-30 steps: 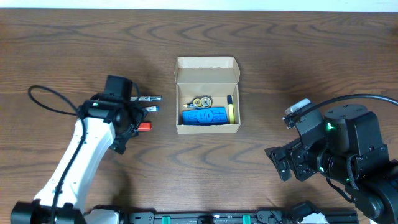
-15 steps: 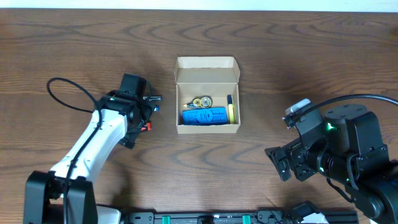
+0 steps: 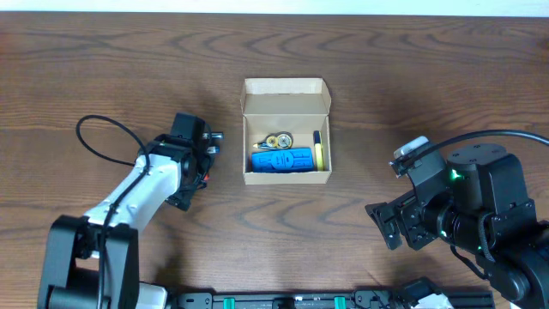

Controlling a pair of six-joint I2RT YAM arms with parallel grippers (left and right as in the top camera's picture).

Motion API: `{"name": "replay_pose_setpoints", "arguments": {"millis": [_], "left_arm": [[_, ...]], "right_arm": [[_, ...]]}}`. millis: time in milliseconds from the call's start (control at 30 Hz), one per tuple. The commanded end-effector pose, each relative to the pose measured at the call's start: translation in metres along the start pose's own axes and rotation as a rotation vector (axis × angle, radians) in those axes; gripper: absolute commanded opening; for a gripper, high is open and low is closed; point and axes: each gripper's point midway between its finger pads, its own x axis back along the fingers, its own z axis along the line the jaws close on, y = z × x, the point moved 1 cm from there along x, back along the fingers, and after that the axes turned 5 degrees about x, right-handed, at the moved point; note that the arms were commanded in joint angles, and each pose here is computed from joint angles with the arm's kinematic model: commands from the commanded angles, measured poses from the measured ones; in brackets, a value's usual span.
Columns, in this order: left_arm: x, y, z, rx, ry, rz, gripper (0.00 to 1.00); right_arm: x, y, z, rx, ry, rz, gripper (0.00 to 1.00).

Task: Pack container
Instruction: 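Move the left gripper to the red stapler and grasp it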

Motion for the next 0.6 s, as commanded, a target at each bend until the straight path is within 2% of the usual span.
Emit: {"name": "replay_pose_setpoints", "arguments": {"millis": [0,100,567], "left_arm": [[-0.0105,-0.0035,0.0067,-0.001,0.04,0.012,0.88],[-0.0155,-0.0063,0.0065,-0.001,0.047,0.028,0.84],[-0.0191,-0.0047,0.0081,0.0,0.06,0.017,0.39]], "right_arm": [[0.0013,0.0,-0.002,-0.019,-0.008,-0.004,0.99],[0.0013,0.0,-0.002,-0.019,-0.008,-0.004,0.99],[0.0013,0.0001,-0.0021,-0.019,-0.008,-0.004,0.99]]}}
